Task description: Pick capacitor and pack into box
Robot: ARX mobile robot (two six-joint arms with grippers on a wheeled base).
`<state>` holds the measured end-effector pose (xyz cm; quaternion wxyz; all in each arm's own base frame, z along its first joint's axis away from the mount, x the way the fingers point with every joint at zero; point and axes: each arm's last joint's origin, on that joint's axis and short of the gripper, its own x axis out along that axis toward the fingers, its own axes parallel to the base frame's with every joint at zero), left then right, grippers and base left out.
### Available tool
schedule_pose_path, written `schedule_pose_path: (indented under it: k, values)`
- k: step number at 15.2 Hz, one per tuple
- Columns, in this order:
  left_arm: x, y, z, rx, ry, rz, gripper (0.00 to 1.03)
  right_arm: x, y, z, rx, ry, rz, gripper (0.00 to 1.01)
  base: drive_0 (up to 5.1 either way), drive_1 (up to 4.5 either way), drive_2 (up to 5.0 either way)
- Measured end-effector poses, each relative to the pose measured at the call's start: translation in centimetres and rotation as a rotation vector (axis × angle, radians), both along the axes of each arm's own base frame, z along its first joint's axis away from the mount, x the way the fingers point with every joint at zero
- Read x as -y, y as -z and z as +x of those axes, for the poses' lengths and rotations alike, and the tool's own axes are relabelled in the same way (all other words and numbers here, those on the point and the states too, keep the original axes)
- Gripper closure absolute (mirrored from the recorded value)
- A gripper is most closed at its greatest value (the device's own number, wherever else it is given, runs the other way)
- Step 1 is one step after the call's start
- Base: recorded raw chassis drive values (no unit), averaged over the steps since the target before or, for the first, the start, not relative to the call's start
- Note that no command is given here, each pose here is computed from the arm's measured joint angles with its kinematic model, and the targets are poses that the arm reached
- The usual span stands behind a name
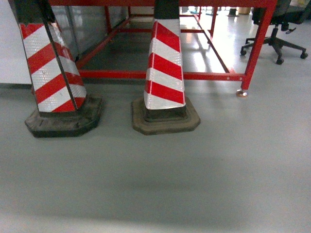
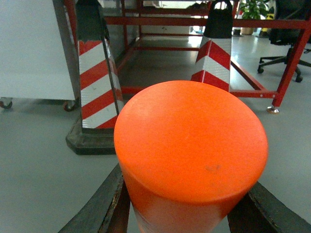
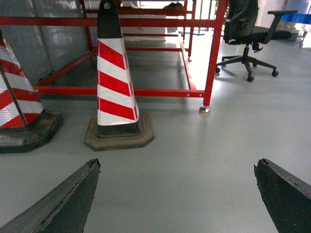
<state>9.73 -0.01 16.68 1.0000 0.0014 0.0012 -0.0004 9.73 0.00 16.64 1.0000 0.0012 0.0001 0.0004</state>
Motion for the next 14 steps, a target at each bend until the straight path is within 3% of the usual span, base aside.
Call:
schedule_pose_path:
  k: [14]
  values:
    - [0.0,-0.03,0.0,0.003,0.0,0.0,0.59,0.0,-0.03,0.0,0.003,0.0,0.0,0.03,0.0,3.92,-4.0]
